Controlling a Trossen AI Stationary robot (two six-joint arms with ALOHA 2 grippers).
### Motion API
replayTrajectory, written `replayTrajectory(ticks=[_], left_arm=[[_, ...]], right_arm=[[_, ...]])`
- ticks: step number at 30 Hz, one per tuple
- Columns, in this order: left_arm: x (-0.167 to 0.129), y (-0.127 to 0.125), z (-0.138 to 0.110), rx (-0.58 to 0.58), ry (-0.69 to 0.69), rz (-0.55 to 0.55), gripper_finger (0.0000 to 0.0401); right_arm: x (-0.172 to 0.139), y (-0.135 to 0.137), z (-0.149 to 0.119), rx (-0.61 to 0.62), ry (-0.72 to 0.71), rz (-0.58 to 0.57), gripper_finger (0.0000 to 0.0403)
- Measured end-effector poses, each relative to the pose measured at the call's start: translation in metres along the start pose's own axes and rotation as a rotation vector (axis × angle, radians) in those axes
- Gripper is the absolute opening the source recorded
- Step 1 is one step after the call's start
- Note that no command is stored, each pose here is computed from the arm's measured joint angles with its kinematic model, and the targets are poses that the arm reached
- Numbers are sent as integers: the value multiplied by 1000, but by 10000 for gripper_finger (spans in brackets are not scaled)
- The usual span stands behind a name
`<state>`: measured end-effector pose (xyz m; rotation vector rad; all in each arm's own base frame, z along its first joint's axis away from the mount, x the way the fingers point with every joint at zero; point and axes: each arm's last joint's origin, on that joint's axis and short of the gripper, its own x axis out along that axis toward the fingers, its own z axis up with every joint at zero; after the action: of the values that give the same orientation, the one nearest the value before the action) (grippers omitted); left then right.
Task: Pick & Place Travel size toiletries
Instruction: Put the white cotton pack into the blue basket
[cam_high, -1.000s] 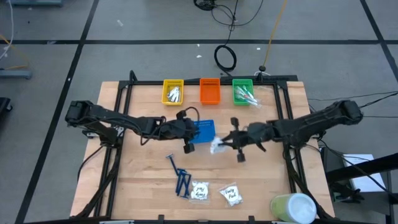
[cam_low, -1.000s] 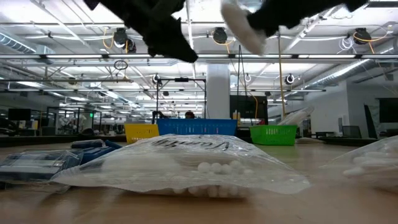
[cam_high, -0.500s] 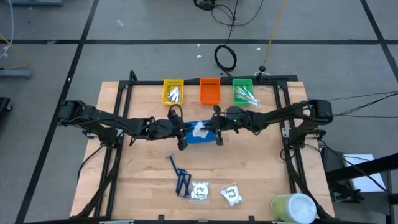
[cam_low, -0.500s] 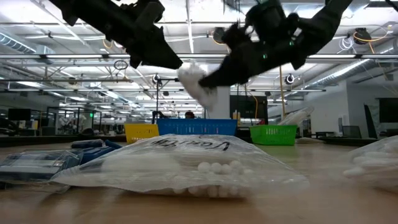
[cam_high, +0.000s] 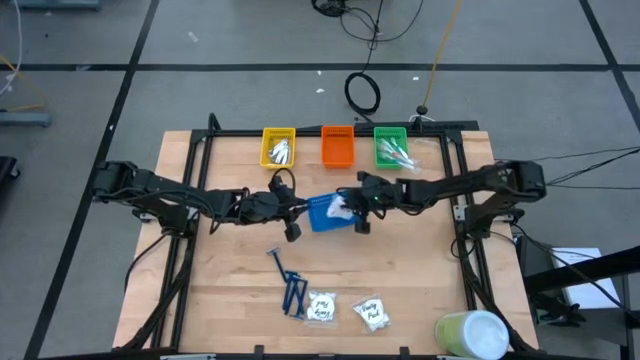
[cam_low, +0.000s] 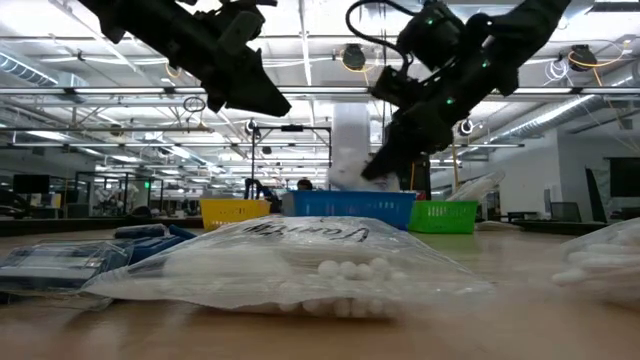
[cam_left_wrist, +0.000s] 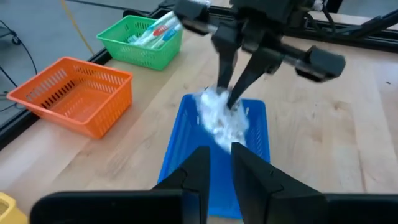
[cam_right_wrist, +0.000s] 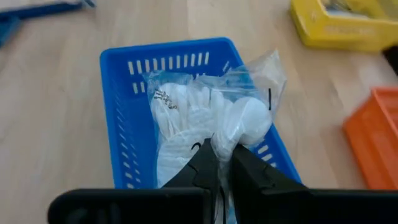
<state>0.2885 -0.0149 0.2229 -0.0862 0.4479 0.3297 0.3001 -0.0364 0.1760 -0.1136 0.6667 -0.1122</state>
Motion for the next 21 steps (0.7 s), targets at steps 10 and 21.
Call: replayTrajectory(ticks=[10,21], left_arm=[[0,0,0,16,1,-3,65],[0,0,0,19,2,-5,65]], right_arm=[[-28,4,-5,131,139,-4,14],[-22,20,-3,83,108,111,19]])
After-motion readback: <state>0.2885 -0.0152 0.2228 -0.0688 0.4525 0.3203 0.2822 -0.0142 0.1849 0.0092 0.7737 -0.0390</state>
